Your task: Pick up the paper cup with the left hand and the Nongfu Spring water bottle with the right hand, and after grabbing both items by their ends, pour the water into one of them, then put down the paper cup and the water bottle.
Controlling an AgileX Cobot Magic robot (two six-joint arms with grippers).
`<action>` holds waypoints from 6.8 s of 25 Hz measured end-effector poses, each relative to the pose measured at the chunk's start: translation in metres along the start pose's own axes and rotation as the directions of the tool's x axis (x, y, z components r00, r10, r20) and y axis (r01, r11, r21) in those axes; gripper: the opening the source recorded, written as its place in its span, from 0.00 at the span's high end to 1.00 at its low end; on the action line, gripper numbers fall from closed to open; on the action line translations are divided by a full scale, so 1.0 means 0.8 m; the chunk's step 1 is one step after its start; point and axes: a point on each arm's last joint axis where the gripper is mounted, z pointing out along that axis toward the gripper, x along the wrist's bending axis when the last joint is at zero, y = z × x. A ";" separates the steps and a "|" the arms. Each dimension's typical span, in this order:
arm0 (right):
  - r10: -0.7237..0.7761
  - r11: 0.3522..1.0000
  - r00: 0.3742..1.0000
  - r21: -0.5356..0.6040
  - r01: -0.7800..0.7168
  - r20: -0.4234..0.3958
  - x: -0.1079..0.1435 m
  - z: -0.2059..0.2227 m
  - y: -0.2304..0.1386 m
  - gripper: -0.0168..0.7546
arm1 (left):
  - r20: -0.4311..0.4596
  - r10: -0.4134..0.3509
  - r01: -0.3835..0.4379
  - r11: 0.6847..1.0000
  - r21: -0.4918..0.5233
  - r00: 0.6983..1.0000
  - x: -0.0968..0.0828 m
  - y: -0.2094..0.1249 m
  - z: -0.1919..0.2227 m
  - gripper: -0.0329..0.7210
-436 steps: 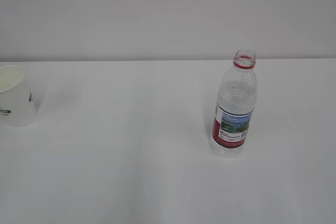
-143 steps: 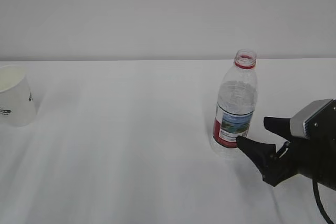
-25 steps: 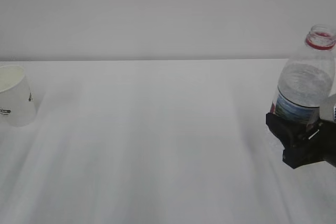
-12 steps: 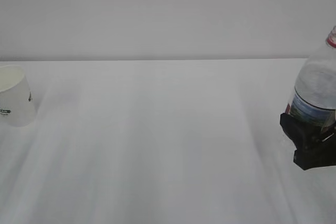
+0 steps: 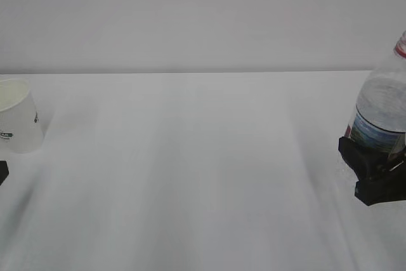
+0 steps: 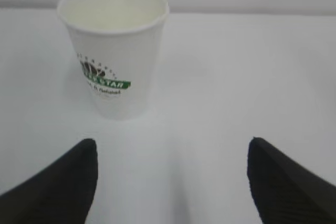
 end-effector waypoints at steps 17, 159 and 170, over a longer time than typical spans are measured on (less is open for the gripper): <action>-0.001 1.000 1.000 0.000 0.001 -0.002 0.000 0.000 0.000 0.35 | -0.017 -0.020 0.021 0.999 0.042 1.000 0.021 -0.005 0.071 0.06; -0.036 0.999 0.996 0.020 0.038 -0.084 0.011 -0.007 -0.007 0.35 | 0.289 0.114 -0.101 0.993 -0.059 0.950 -0.028 0.020 0.021 0.18; -0.045 0.998 0.992 0.032 0.049 -0.114 0.016 -0.012 -0.011 0.35 | 0.426 0.132 -0.131 0.991 -0.031 0.895 -0.043 0.014 0.015 0.18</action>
